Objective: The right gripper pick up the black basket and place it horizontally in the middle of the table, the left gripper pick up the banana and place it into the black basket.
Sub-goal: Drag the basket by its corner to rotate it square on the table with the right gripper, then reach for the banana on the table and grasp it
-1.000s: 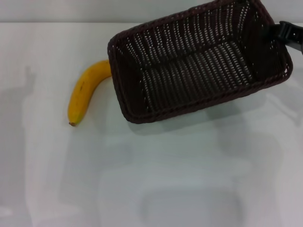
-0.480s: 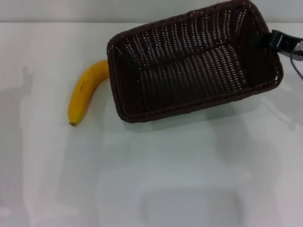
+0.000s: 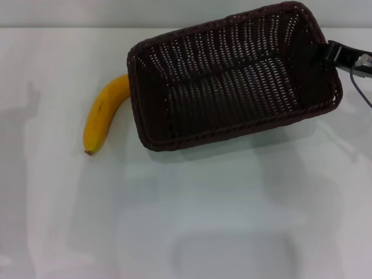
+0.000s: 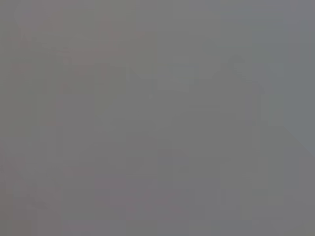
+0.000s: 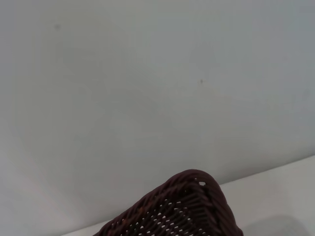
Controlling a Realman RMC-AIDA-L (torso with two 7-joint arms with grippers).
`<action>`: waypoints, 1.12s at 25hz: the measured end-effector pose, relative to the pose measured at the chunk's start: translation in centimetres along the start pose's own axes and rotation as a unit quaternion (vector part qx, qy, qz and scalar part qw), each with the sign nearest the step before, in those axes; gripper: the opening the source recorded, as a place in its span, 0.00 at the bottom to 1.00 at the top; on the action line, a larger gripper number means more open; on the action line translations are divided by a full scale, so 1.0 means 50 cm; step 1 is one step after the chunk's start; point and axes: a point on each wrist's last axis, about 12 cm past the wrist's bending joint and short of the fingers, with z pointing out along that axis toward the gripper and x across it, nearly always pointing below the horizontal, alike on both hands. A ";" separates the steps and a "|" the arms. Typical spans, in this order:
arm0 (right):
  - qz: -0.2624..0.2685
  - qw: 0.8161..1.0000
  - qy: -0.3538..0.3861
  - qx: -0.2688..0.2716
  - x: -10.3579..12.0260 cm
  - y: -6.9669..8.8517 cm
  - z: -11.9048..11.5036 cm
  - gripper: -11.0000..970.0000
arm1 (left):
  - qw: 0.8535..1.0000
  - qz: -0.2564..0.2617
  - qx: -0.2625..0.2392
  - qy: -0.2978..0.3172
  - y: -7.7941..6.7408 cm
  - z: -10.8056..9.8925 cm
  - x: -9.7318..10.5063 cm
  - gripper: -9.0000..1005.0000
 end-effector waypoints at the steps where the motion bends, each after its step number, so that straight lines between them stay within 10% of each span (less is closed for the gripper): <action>1: 0.000 1.000 -0.001 0.000 0.000 0.000 0.000 0.32 | 1.000 0.000 0.000 0.000 0.000 0.000 0.000 0.80; 16: -0.013 1.000 -0.006 -0.006 -0.006 0.003 -0.002 0.37 | 1.000 0.000 0.000 0.002 0.000 0.000 0.001 0.79; 28: -0.082 0.996 -0.047 -0.005 -0.049 0.005 -0.020 0.76 | 1.000 0.003 -0.002 0.005 0.005 -0.005 0.002 0.79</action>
